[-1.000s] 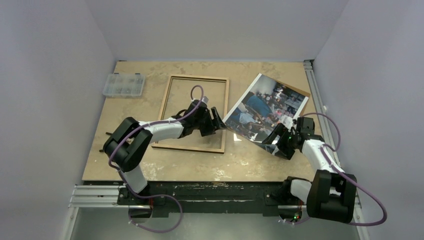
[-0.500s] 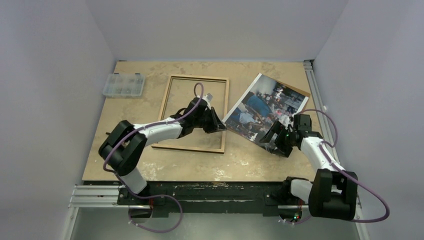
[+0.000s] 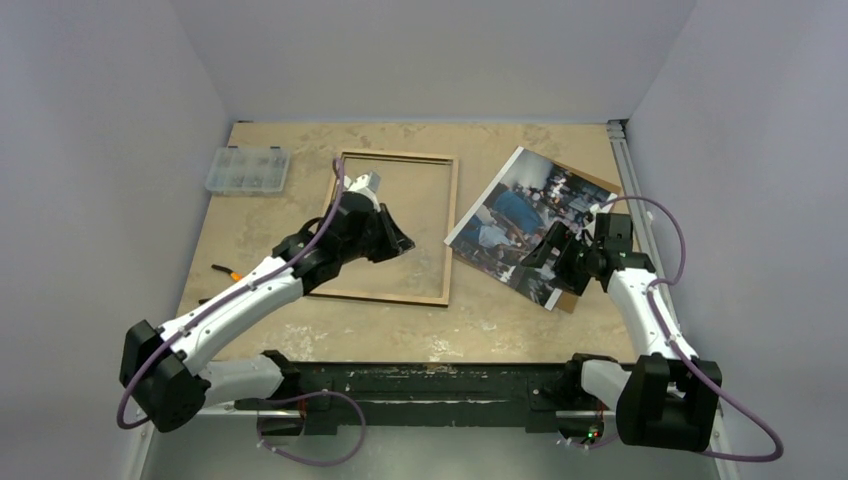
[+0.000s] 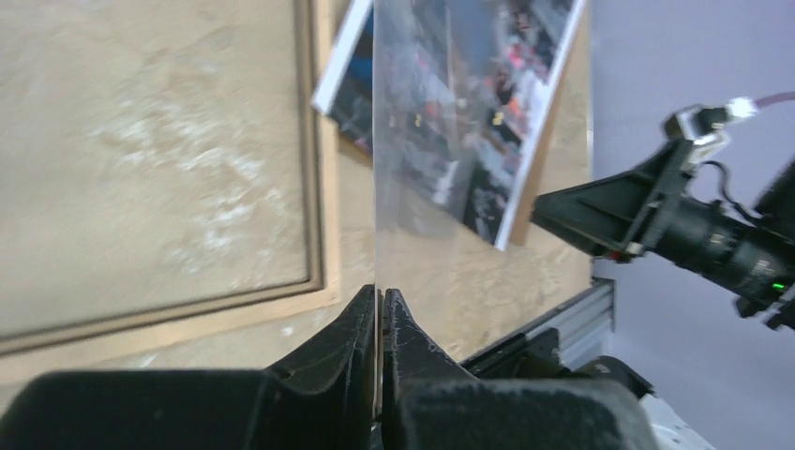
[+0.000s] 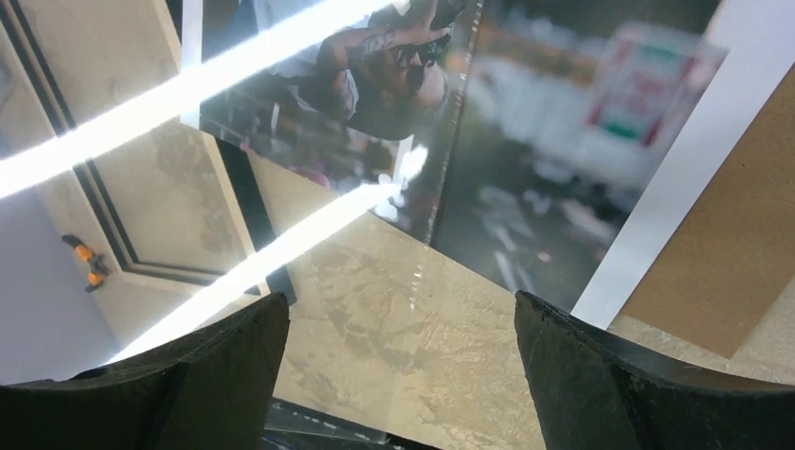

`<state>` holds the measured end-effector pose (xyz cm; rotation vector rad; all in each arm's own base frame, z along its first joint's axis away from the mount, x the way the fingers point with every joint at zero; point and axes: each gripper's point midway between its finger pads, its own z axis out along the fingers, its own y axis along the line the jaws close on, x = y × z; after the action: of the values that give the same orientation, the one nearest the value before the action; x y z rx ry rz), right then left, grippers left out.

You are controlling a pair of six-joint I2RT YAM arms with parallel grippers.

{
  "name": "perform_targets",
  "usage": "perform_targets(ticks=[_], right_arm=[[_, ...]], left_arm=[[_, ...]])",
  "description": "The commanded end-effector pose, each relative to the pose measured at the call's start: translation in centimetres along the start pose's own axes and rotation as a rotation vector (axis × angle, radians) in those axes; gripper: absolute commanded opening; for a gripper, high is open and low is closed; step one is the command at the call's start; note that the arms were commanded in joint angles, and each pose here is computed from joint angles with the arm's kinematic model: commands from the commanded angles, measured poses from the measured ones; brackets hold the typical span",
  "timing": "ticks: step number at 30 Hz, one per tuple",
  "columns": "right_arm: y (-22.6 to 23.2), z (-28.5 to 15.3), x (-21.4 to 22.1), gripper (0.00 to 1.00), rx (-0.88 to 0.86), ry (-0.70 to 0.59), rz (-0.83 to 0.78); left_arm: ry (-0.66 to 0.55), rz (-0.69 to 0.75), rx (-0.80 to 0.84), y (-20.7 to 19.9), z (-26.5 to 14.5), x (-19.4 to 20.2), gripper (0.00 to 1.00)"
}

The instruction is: Put the photo into the frame

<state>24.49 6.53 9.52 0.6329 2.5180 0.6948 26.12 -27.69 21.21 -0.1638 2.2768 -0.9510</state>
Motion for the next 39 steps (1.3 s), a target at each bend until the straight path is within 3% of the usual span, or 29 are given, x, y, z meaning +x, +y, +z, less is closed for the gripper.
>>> perform_targets(ticks=[1,5,12,15,27,39], right_arm=[[0.9,0.1,0.4,0.90,-0.061,0.016,-0.021],[0.5,0.9,1.3,0.91,-0.064,0.045,-0.018],[-1.3,1.9,2.6,0.91,0.003,0.097,-0.024],[-1.9,2.1,3.4,0.91,0.015,0.117,-0.012],[-2.7,4.8,7.7,0.91,-0.073,0.222,0.114],[-0.3,6.3,6.8,0.84,-0.240,0.177,0.187]], left_arm=[[-0.007,-0.033,-0.260,6.9,-2.6,2.2,0.04],[-0.006,-0.116,-0.324,10.1,-4.2,4.6,0.08],[-0.076,-0.121,-0.423,14.5,-6.1,5.8,0.59],[-0.051,-0.097,-0.463,14.7,-6.0,5.7,0.71],[0.109,-0.061,-0.461,14.3,-1.7,7.7,0.72],[0.205,-0.089,-0.495,15.7,0.8,10.2,0.70]])
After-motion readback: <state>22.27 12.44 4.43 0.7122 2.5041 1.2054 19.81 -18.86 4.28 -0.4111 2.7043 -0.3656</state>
